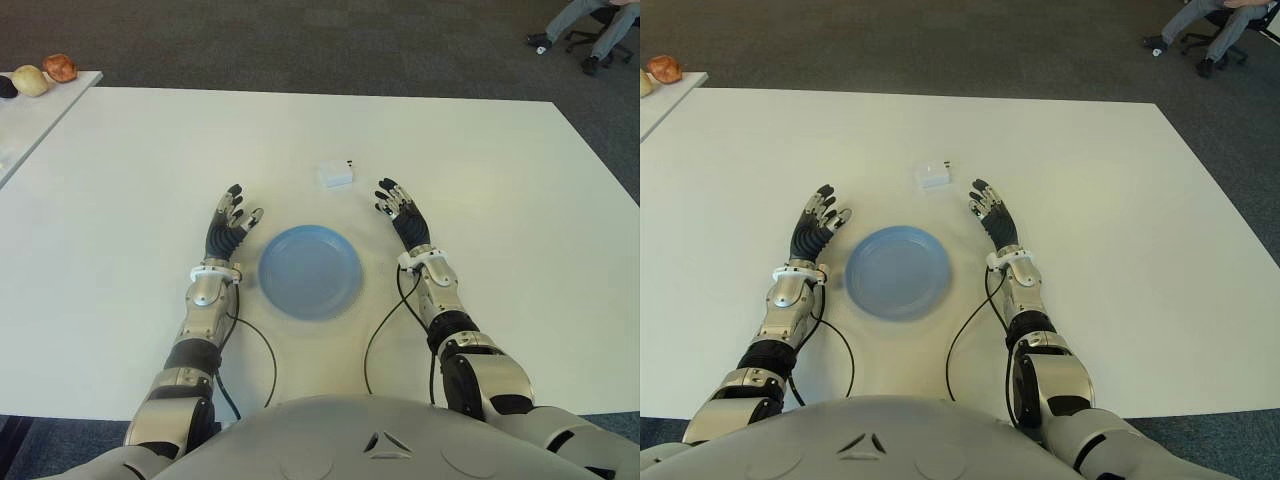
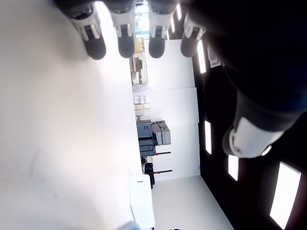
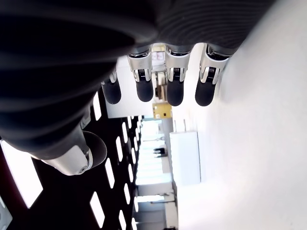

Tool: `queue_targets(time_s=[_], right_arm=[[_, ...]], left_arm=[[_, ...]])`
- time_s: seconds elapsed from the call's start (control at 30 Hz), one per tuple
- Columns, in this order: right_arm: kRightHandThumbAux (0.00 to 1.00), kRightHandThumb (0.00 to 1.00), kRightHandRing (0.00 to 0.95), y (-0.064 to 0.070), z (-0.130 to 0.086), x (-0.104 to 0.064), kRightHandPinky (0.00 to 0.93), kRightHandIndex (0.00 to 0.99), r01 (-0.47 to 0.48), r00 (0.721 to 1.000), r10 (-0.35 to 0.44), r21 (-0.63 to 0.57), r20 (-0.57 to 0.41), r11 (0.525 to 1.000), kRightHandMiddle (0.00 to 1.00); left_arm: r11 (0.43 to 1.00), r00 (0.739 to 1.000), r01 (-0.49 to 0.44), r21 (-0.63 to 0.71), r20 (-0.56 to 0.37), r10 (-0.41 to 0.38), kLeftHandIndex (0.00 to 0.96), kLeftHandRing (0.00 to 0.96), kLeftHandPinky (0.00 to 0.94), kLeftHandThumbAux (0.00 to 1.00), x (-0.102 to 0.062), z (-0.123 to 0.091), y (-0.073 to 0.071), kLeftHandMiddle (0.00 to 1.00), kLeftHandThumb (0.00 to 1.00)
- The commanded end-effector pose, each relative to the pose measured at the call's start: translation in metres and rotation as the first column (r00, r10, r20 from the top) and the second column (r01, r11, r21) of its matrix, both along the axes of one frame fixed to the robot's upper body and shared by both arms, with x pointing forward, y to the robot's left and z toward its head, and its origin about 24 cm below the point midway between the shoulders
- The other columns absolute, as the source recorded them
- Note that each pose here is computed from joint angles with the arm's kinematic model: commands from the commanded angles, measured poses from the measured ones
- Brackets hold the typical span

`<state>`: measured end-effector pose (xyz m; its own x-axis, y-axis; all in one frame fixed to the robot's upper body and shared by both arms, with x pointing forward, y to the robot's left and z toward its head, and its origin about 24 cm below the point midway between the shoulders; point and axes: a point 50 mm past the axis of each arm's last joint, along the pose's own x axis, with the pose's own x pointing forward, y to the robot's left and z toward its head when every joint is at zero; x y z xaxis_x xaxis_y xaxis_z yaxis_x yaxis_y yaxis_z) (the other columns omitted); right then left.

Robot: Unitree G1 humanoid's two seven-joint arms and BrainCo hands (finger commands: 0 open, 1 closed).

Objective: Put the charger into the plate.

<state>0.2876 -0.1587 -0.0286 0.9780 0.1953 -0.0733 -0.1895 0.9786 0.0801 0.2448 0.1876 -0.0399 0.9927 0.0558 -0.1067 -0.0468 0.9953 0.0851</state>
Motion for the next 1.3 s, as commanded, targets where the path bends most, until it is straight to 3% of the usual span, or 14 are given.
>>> queue_targets(time_s=[0.03,0.23,0.37,0.57,0.7,0.93,1.1,1.3], right_arm=[[0.641,0.069,0.081,-0.005,-0.03,-0.027,0.113,0.092,0.089,0.989,-0.091,-0.021,-0.12,0.996,0.093],[0.697,0.095,0.078,0.003,-0.015,-0.023,0.121,0.077,0.153,0.988,-0.153,-0.095,0.007,0.984,0.09],[0.715,0.103,0.069,0.009,0.005,-0.016,0.099,0.062,0.194,0.974,-0.159,-0.23,0.161,0.954,0.075],[0.695,0.113,0.04,0.01,0.017,-0.01,0.056,0.045,0.227,0.952,-0.103,-0.444,0.287,0.867,0.045],[0.652,0.119,0.012,0.009,0.025,0.003,0.015,0.027,0.256,0.932,-0.039,-0.577,0.361,0.776,0.015],[0.6,0.123,0.0,0.01,0.036,0.021,0.001,0.003,0.308,0.898,0.043,-0.695,0.438,0.65,0.001],[0.573,0.122,0.0,0.013,0.045,0.031,0.0,0.0,0.322,0.88,0.089,-0.725,0.466,0.608,0.0],[0.558,0.116,0.0,0.017,0.056,0.045,0.0,0.0,0.29,0.88,0.162,-0.776,0.446,0.561,0.0]], left_arm=[[0.999,0.989,-0.023,-0.03,-0.146,0.019,0.03,0.069,0.086,0.623,-0.021,-0.027,-0.007,0.068,0.0],[0.999,0.989,-0.023,-0.032,-0.147,0.018,0.027,0.07,0.086,0.623,-0.02,-0.028,-0.009,0.07,0.0],[0.999,0.989,-0.022,-0.035,-0.148,0.017,0.027,0.071,0.086,0.626,-0.019,-0.028,-0.01,0.071,0.0],[0.999,0.988,-0.023,-0.037,-0.151,0.017,0.027,0.07,0.087,0.632,-0.016,-0.029,-0.012,0.069,0.0],[0.999,0.987,-0.025,-0.04,-0.157,0.018,0.026,0.069,0.085,0.628,-0.014,-0.03,-0.014,0.067,0.0],[0.999,0.986,-0.024,-0.045,-0.168,0.016,0.027,0.073,0.095,0.622,-0.011,-0.032,-0.016,0.071,0.0],[0.998,0.986,-0.013,-0.056,-0.168,0.003,0.024,0.073,0.091,0.627,-0.01,-0.033,-0.018,0.07,0.0],[0.997,0.986,-0.012,-0.071,-0.169,0.0,0.023,0.071,0.094,0.638,-0.01,-0.034,-0.02,0.067,0.0]])
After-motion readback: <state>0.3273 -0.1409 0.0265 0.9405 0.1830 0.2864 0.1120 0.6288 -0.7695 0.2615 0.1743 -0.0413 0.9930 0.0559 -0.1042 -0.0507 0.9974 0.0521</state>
